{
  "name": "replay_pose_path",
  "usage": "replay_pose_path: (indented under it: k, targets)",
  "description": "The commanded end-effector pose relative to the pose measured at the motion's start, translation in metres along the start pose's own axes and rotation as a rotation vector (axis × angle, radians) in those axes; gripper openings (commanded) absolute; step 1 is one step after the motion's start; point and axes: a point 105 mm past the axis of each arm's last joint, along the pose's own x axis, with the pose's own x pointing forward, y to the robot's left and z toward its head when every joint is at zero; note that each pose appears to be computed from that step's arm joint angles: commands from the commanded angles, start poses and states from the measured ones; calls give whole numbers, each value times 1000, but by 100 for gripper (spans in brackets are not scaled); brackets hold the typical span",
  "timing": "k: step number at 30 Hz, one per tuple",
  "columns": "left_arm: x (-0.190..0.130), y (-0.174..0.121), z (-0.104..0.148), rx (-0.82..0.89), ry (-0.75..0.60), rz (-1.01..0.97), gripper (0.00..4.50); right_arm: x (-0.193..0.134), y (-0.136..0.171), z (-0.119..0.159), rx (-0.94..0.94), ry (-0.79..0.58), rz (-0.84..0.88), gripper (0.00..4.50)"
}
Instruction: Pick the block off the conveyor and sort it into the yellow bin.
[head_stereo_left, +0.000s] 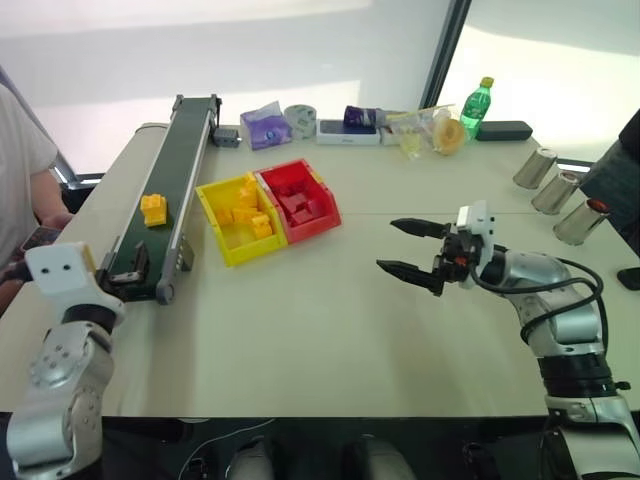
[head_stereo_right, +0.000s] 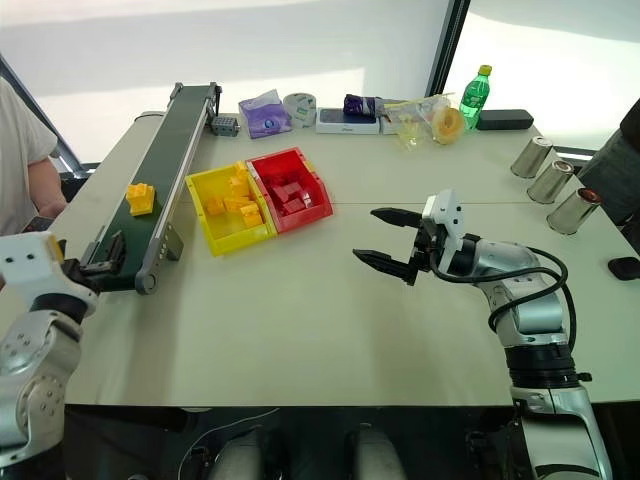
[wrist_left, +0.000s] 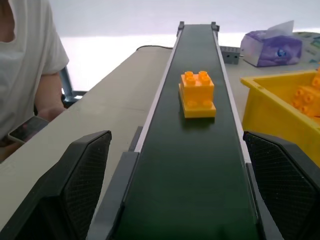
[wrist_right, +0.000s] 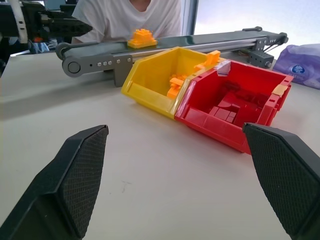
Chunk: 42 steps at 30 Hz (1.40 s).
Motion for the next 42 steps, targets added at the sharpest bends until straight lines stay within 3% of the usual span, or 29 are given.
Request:
replay_pose_path:
  k: [1, 8, 14, 16, 21, 31, 35, 42]
  targets:
    - [10, 3, 0, 33, 51, 44, 445, 6, 2, 19, -58, -43, 16, 450]
    - [31, -17, -2, 19, 129, -35, 445, 10, 4, 27, -59, -50, 17, 450]
    - [31, -22, -12, -14, 162, -43, 445, 3, 0, 25, -61, -36, -3, 450]
    - [29, -20, -18, -7, 184, -33, 364, 1, -2, 25, -64, -36, -13, 450]
    - [24, -22, -7, -42, 139, -49, 129, 0, -4, 25, -66, -39, -25, 450]
    - [14, -20, 21, -4, 61, -27, 135, 1, -6, 21, -66, -45, -23, 450]
    - [32, -52, 45, -51, 1, -117, 135, 0, -5, 22, -68, -52, -27, 450]
    - [85, -120, 47, -94, -2, -256, 135, 2, -2, 22, -82, -54, -33, 450]
